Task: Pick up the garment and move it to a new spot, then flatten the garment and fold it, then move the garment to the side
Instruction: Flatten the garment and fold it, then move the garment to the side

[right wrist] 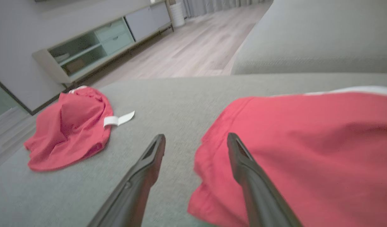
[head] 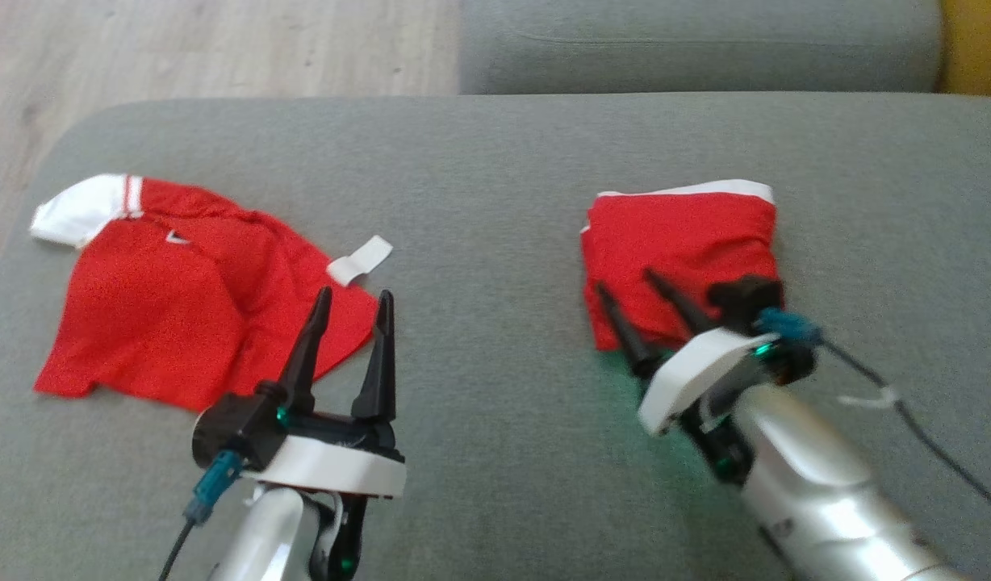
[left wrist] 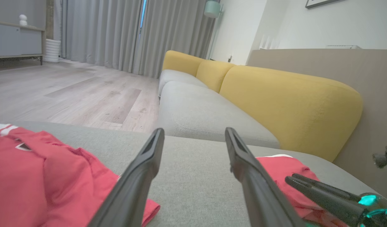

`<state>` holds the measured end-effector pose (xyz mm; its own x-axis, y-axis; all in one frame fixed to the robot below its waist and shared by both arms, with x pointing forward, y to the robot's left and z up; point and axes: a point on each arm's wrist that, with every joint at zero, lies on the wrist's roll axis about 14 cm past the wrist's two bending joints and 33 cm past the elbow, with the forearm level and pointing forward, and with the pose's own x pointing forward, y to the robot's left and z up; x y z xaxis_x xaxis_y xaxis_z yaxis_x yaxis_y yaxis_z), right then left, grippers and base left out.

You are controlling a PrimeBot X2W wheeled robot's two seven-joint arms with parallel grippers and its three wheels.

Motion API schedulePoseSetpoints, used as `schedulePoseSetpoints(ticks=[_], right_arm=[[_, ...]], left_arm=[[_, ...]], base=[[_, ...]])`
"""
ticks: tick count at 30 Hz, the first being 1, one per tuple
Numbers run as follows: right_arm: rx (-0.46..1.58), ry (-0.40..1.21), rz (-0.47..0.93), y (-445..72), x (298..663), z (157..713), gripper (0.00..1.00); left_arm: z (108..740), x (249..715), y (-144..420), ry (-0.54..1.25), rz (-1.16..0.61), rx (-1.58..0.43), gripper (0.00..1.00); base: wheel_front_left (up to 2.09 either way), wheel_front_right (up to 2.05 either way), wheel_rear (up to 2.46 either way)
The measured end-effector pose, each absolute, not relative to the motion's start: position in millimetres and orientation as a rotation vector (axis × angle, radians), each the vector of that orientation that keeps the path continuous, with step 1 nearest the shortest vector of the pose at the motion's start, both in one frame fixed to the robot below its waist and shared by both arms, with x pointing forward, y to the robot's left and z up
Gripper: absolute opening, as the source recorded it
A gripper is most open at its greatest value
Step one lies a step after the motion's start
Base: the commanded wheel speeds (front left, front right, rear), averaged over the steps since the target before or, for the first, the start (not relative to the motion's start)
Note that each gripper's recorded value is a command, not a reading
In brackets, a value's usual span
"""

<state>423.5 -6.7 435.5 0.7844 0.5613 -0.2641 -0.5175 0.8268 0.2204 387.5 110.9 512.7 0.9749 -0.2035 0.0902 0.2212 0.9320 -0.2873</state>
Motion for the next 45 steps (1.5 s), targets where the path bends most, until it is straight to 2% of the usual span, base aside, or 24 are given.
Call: schedulePoseSetpoints(ticks=[9,12,15,20,27,39,45], right_arm=[[0.086,0.028,0.274,-140.0,466.5,507.3,1.0],[0.064,-0.048,0.184,-170.2,461.9,523.3,1.0],[0.043,-0.032,0.111,-188.9,440.3,507.7,1.0],[0.055,0.006,0.044,-194.4,407.6,485.8,1.0],[0.04,-0.013,0.025,-197.6,399.9,490.5,1.0],[0.028,0.046,0.049,-185.5,411.7,470.3,1.0],[0.046,0.11,0.084,-170.4,445.5,458.2,1.0]], left_arm=[[522.7,404.6,85.9,-0.085,-0.295,-0.301,1.0],[527.7,411.1,79.7,-0.099,-0.316,-0.306,1.0],[526.9,413.2,73.3,-0.096,-0.333,-0.311,1.0],[527.8,413.0,64.1,-0.099,-0.366,-0.299,1.0],[524.0,407.8,62.1,-0.088,-0.373,-0.305,1.0],[513.8,406.4,72.0,-0.065,-0.345,-0.299,1.0],[506.2,410.2,75.7,-0.046,-0.335,-0.297,1.0]], base=[[0.0,0.0,0.0],[0.0,0.0,0.0],[0.0,0.0,0.0],[0.0,0.0,0.0],[0.0,0.0,0.0],[0.0,0.0,0.0],[0.0,0.0,0.0]])
